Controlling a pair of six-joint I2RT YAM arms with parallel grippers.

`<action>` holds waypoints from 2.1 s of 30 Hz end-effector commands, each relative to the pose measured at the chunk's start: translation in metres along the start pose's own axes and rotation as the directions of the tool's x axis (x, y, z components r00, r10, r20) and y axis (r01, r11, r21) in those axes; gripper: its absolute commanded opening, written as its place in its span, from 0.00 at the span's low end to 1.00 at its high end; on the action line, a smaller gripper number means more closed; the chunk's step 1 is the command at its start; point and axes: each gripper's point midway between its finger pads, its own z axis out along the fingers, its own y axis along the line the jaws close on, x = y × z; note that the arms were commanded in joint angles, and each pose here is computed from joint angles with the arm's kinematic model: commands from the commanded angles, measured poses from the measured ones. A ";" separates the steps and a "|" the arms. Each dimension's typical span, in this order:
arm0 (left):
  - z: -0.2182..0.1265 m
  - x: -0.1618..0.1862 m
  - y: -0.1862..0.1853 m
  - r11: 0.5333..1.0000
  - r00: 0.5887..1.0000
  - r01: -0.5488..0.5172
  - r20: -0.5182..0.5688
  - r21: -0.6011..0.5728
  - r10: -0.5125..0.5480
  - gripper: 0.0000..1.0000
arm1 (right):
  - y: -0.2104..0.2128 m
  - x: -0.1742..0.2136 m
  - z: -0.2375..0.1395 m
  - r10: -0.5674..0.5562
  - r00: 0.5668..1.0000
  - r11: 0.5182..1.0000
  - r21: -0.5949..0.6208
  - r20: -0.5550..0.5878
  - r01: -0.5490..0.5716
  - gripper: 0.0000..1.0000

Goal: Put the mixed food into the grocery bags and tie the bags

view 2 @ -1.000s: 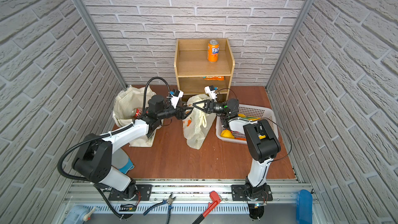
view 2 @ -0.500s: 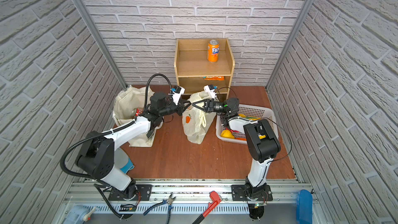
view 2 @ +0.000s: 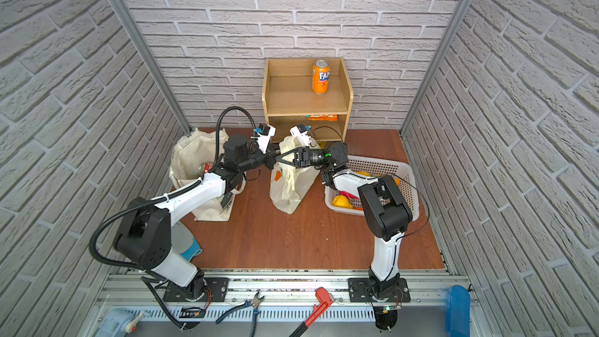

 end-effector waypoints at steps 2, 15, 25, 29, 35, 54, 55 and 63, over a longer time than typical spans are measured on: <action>-0.012 -0.007 -0.011 1.000 0.998 -0.029 0.050 0.009 0.028 0.00 | 0.014 -0.006 0.000 -0.069 0.998 0.997 -0.022 0.004 0.069 0.43; -0.031 -0.017 0.003 0.992 0.992 -0.069 0.095 -0.110 0.079 0.00 | -0.007 -0.008 -0.032 -0.004 0.997 0.999 0.037 0.081 0.001 0.52; -0.037 -0.015 0.002 0.988 0.991 -0.101 0.071 -0.118 0.110 0.00 | -0.010 -0.017 -0.053 -0.012 0.991 0.998 0.066 0.131 0.004 0.58; -0.038 -0.012 0.004 0.985 0.991 -0.116 0.051 -0.129 0.124 0.00 | -0.010 -0.017 -0.059 -0.011 0.990 0.997 0.074 0.141 0.000 0.64; -0.038 -0.008 0.005 0.982 0.990 -0.130 0.032 -0.139 0.135 0.00 | -0.010 -0.018 -0.072 -0.011 0.985 0.996 0.092 0.170 -0.005 0.79; -0.037 -0.005 0.008 0.979 0.989 -0.142 0.014 -0.145 0.145 0.00 | -0.025 -0.017 -0.117 0.055 0.967 0.971 0.213 0.250 -0.110 0.65; -0.037 -0.004 0.008 0.979 0.989 -0.142 0.012 -0.146 0.145 0.00 | -0.033 -0.012 -0.122 0.059 0.965 0.955 0.266 0.254 -0.128 0.66; -0.037 -0.005 0.008 0.979 0.989 -0.143 0.014 -0.143 0.147 0.00 | -0.037 0.036 -0.163 0.041 0.993 0.642 0.759 0.114 -0.114 0.91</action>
